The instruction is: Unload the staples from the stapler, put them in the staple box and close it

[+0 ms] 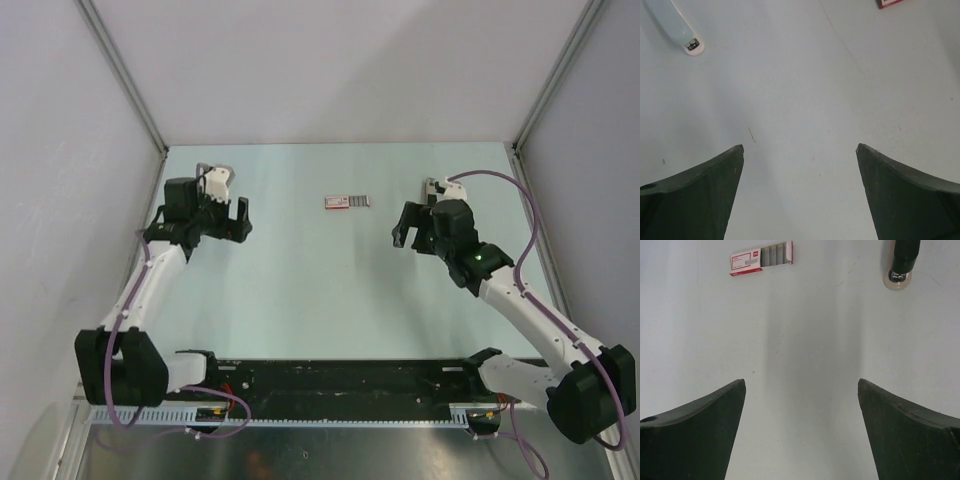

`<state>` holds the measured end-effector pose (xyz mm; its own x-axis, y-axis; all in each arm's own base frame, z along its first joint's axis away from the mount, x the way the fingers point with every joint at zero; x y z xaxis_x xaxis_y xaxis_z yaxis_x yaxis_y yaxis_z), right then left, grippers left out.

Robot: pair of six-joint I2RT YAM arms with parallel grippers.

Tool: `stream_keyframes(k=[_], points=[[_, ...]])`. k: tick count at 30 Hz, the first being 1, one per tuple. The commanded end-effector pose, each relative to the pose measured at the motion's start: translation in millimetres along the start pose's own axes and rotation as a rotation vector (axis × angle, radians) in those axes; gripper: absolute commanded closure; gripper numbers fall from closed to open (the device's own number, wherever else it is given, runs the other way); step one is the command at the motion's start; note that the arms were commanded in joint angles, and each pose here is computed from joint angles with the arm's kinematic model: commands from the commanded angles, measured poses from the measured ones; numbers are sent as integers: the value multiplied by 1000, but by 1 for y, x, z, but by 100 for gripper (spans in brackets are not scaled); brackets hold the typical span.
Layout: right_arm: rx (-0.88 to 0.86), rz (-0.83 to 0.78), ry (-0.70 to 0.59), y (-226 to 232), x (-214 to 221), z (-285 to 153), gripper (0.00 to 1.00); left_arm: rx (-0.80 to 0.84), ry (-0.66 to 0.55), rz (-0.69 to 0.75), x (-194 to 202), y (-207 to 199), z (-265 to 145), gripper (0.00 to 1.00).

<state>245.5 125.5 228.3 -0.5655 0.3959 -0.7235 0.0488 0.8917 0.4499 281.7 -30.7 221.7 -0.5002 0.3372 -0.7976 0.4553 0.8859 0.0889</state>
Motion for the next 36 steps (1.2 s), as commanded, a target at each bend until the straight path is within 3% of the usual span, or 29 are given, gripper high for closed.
stream_keyframes(k=[1,5,14,21,36], points=[[-39,-15,-73,12,-18,-17,1,-11,-55,15,-31,12,16,0],[-54,-50,-87,17,-14,-20,1,-43,-42,-18,-48,21,44,0],[-74,-91,-100,28,-5,-23,1,-319,17,-204,-73,61,112,0],[-123,-108,-96,43,2,-19,1,-462,16,-290,-81,91,141,0],[-140,-218,-58,66,41,7,13,-608,104,-341,-52,127,186,1]])
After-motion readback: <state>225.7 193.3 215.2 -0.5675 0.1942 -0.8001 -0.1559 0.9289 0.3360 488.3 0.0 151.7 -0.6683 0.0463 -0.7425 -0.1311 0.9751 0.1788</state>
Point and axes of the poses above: each gripper's point midway between its finger pads, its own z axis out along the fingers, its own y axis along the line the jaws close on, x = y × z, the point moved 8 cm from there along -z, back along the fingers, and after that the axes turned 10 degrees about z, right-handed, at the moved point
